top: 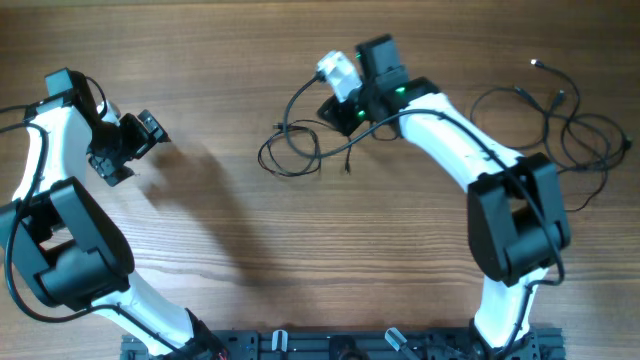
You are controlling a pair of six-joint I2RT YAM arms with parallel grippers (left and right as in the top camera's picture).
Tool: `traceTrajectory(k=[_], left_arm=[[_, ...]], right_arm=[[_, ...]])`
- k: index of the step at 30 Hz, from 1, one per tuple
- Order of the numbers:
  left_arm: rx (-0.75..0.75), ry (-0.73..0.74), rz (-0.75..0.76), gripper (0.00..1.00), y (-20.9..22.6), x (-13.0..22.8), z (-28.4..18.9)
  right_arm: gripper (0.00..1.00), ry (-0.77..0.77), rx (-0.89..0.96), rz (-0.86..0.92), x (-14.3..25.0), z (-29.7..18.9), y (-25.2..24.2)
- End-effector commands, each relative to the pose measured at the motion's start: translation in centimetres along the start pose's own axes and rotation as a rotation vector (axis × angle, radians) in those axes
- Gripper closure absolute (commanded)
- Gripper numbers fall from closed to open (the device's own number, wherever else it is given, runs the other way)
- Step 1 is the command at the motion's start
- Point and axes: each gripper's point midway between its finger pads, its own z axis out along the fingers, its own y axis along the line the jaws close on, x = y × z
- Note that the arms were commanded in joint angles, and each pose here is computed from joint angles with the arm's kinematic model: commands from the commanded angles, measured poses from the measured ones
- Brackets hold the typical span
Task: Untangle cables
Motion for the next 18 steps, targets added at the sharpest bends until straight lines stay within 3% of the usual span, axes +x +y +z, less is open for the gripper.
traceTrajectory(k=[1,3,6,12,18], left_arm=[[-0.001,-0.03,0.003,0.0,-0.1,-0.5,-0.9],[-0.001,-0.03,0.004,0.0,-0.1,-0.5,-0.9],[-0.001,-0.03,0.003,0.0,-0.1,-0.5,-0.9],[-0.001,-0.03,0.003,0.0,-0.1,-0.5,-0.9],[-0.001,-0.03,0.003,0.0,-0.1,-0.5,-0.9]], right_arm=[[0.49,0.047,-0.035,-0.085,1.6,2.9,1.8],[0.57,0.056,-0.053,-0.101,1.9,4.1,2.9],[0.6,0.074,-0.072,-0.11,2.5,5.3,3.9],[0.57,0.104,-0.098,-0.088,3.8,6.4,4.4],[0.53,0.041,-0.271,0.144,1.9,5.9,7.3]])
